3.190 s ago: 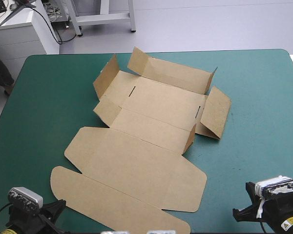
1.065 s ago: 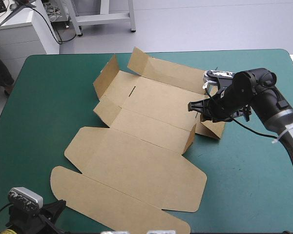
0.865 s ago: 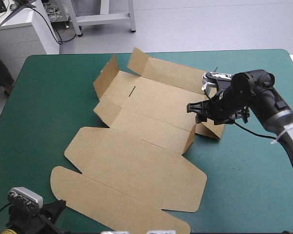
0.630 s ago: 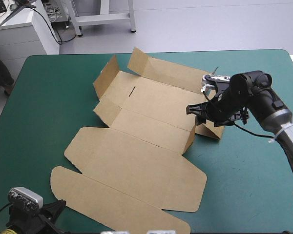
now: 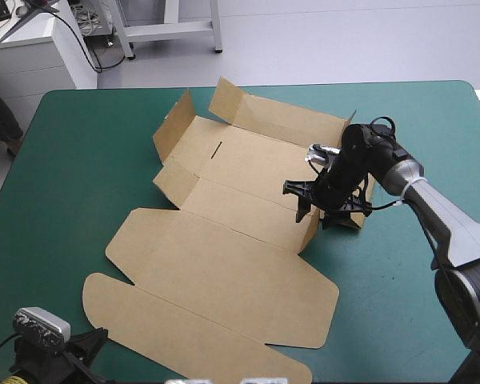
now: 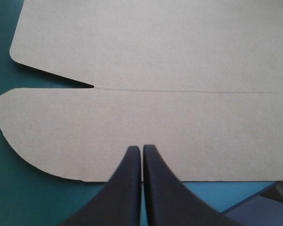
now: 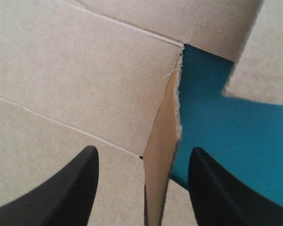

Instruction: Fold the box

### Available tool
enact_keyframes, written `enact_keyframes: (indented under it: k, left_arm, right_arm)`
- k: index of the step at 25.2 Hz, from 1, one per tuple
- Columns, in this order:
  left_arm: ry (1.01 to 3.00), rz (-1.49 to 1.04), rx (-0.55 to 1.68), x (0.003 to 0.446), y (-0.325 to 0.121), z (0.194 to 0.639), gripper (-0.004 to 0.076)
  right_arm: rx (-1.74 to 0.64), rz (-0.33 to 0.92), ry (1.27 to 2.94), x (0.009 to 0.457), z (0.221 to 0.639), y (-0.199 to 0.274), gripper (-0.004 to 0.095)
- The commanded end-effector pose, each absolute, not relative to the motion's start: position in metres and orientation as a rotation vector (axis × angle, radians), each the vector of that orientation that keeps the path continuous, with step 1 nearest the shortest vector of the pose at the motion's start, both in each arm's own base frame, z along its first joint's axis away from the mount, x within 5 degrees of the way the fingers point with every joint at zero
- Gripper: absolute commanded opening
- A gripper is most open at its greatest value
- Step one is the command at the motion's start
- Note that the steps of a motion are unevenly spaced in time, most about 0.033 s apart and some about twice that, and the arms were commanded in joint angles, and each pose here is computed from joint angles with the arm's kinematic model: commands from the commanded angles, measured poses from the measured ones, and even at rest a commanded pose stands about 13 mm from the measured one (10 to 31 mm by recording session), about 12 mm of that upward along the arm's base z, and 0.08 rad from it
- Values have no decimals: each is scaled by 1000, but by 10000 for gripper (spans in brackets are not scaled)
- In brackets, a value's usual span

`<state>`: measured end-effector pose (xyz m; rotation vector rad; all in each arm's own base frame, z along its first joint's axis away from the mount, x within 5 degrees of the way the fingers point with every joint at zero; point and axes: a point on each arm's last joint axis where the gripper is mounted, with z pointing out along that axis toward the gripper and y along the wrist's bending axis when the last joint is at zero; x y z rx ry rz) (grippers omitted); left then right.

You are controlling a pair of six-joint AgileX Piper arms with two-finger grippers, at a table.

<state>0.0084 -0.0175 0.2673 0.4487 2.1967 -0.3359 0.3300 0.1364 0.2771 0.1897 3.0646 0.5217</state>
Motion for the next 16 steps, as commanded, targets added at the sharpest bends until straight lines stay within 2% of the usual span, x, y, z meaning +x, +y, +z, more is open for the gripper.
enact_keyframes:
  k: [1,7,14,16]
  left_arm:
    - [2137,-356,431,12,-19,278,-8]
    - [2137,-356,431,12,-19,278,-8]
    - [2137,-357,429,12,-19,278,-8]
    - [2137,-357,429,12,-19,278,-8]
  right_arm:
    - [183,589,3051,327,290,140,471]
    - [208,578,3052,327,289,139,310]
    - [287,580,3056,327,289,139,47]
    - [303,558,3055,327,289,138,5]
